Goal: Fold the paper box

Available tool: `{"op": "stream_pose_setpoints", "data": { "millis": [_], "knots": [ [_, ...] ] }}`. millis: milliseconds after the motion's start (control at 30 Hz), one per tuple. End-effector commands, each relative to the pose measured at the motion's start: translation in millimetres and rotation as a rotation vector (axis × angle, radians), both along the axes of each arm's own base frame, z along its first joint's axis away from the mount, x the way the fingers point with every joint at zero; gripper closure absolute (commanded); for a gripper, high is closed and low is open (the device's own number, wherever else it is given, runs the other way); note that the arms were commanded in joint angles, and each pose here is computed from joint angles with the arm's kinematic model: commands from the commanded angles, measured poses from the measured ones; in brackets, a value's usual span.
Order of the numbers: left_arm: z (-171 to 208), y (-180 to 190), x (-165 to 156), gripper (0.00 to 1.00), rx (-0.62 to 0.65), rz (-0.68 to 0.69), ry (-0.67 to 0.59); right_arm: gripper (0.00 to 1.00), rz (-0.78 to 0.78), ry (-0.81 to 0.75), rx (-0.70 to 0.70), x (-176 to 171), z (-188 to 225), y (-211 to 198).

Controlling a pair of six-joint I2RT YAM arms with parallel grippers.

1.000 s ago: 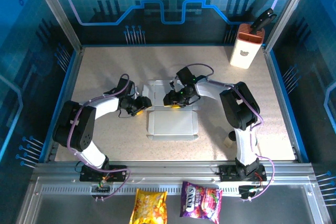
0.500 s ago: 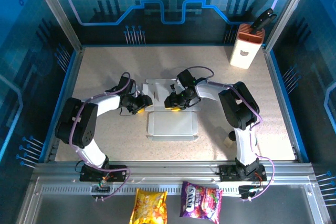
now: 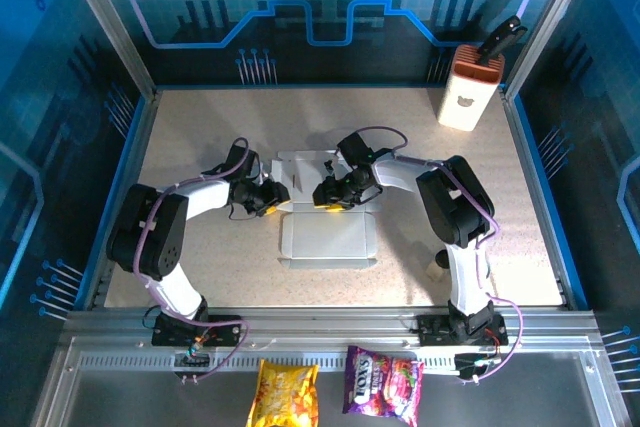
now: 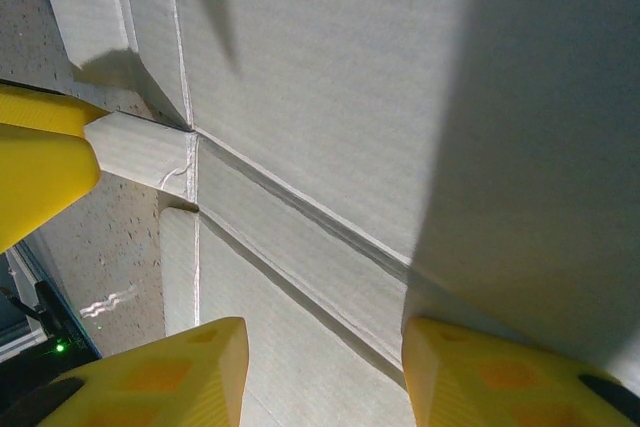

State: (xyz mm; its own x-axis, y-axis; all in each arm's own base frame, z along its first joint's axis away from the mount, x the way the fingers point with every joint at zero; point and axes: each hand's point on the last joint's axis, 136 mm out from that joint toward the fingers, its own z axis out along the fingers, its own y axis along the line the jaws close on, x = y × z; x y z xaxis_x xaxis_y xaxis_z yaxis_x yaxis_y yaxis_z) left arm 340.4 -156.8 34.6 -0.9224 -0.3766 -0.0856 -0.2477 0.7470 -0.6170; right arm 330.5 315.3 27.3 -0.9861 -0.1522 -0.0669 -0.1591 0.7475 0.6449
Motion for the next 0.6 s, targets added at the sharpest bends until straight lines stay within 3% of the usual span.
{"op": "stream_pose_setpoints", "data": {
  "millis": [0, 567],
  "knots": [
    [22.6, -4.4, 4.6, 0.61, -0.057, 0.003, -0.048, 0.53, -0.004, 0.054, -0.064, -14.0, -20.5, -11.8],
    [23.1, -45.5, 9.6, 0.61, -0.147, -0.061, -0.026, 0.56, -0.006, 0.052, -0.058, -12.8, -18.4, -10.6]
  ]
}}
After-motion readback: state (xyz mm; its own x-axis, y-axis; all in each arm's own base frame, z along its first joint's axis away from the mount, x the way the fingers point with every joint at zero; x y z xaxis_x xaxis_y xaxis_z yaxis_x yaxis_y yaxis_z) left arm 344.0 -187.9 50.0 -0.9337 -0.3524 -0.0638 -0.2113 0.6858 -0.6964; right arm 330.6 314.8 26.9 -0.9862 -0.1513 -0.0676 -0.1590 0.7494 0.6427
